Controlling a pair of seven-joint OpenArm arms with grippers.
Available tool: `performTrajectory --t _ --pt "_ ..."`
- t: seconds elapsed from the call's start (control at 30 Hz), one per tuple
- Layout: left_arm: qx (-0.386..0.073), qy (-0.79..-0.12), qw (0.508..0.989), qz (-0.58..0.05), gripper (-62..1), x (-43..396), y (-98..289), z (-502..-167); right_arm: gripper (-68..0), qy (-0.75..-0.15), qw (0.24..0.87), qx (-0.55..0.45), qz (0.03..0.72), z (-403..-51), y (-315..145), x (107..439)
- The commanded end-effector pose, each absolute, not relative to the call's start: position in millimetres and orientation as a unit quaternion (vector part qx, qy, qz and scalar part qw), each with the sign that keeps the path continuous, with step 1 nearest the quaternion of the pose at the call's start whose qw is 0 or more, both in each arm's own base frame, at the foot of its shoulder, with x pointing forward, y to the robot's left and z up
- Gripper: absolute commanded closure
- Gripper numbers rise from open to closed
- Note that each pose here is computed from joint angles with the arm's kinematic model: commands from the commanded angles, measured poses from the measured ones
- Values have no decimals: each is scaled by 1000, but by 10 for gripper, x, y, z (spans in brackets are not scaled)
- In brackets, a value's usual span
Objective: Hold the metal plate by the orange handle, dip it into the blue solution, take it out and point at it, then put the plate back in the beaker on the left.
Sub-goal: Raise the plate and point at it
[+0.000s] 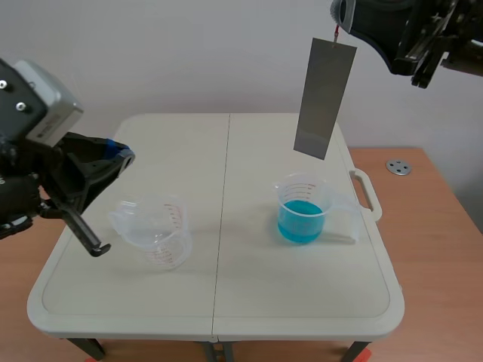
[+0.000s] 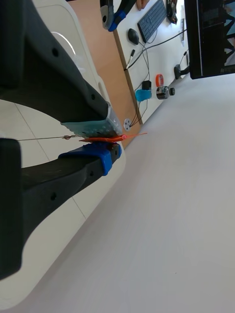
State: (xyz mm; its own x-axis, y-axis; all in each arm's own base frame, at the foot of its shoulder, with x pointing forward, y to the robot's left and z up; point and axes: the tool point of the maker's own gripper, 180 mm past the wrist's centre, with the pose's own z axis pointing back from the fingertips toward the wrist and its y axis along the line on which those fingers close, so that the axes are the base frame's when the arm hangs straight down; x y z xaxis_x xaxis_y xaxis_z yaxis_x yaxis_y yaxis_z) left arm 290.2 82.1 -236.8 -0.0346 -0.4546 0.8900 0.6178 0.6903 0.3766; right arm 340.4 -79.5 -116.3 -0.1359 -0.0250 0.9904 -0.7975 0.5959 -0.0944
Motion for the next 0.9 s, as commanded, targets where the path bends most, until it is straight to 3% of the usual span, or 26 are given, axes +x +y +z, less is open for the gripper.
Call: performTrajectory --t 0.0,0.5,0.87 --pt "-77 -619 685 -378 -34 2983 728 -2310 -13 -687 563 308 340 -1010 -773 3367" --pt "-140 -622 663 -393 -34 3487 -231 -2398 -13 -687 563 308 340 -1013 -773 3367" --pt "-152 -608 672 -395 -34 3628 -497 -2589 -13 -683 569 307 341 -1042 -763 3373"
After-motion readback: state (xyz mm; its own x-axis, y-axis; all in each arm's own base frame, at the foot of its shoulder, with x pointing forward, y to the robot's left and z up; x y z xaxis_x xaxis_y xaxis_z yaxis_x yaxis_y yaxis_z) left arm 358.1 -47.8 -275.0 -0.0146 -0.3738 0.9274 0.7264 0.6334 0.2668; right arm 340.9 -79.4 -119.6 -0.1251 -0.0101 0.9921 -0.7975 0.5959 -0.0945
